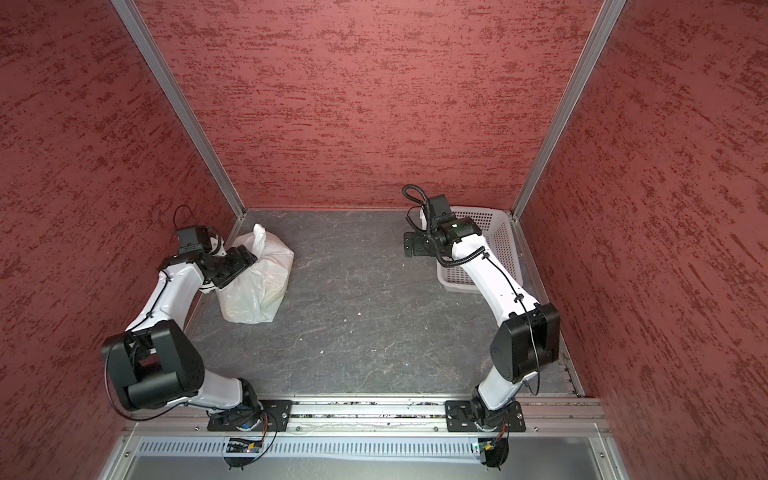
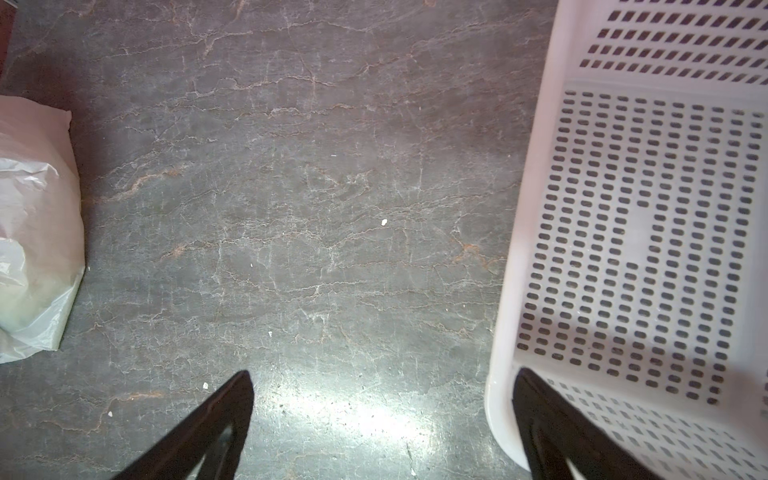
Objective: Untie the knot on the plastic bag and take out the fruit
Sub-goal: 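Lower the left gripper onto the bag's knot and close on it, then drag the knotted bag with the left gripper toward the table center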
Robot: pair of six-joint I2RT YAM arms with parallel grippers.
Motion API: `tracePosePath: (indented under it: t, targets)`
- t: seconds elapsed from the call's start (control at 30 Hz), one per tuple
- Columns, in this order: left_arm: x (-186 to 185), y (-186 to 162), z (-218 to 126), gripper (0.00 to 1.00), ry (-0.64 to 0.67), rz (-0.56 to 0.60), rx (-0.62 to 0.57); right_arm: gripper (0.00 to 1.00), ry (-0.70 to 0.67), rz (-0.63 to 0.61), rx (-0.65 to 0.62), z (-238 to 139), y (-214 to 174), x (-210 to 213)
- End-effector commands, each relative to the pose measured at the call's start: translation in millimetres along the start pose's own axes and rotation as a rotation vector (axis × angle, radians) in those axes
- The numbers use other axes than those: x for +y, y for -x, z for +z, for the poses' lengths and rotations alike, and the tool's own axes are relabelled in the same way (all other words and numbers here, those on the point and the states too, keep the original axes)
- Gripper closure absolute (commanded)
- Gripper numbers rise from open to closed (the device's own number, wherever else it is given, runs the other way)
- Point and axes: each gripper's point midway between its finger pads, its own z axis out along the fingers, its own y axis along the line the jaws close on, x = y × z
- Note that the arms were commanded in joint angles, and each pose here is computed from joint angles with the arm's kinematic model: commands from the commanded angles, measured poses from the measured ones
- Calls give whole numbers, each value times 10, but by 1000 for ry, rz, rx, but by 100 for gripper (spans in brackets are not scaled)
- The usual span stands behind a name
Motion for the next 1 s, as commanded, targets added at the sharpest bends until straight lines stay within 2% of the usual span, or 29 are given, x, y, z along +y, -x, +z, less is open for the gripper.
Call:
tracePosePath:
  t: [0.0, 0.07, 0.23, 0.47, 0.57, 0.8, 0.97]
  targets:
    - [8, -36, 138, 23, -10, 62, 33, 2, 13, 4, -22, -92, 33, 50]
    - [54, -71, 205, 28, 12, 74, 47, 2, 12, 5, -23, -86, 20, 42]
    - [120, -177, 325, 46, 45, 103, 76, 2, 11, 4, -10, -26, -49, 26]
    - [61, -264, 413, 87, 66, 150, 100, 2, 3, 4, -9, 15, -93, -11]
    - [-83, -297, 437, 100, 50, 184, 107, 2, -2, 4, -9, 41, -112, -31]
    - [-730, -536, 516, 100, -40, 327, 156, 2, -6, 33, -25, 57, -132, -179]
    - [-1456, -894, 509, 100, -166, 448, 211, 2, -20, 69, -37, -6, -172, -395]
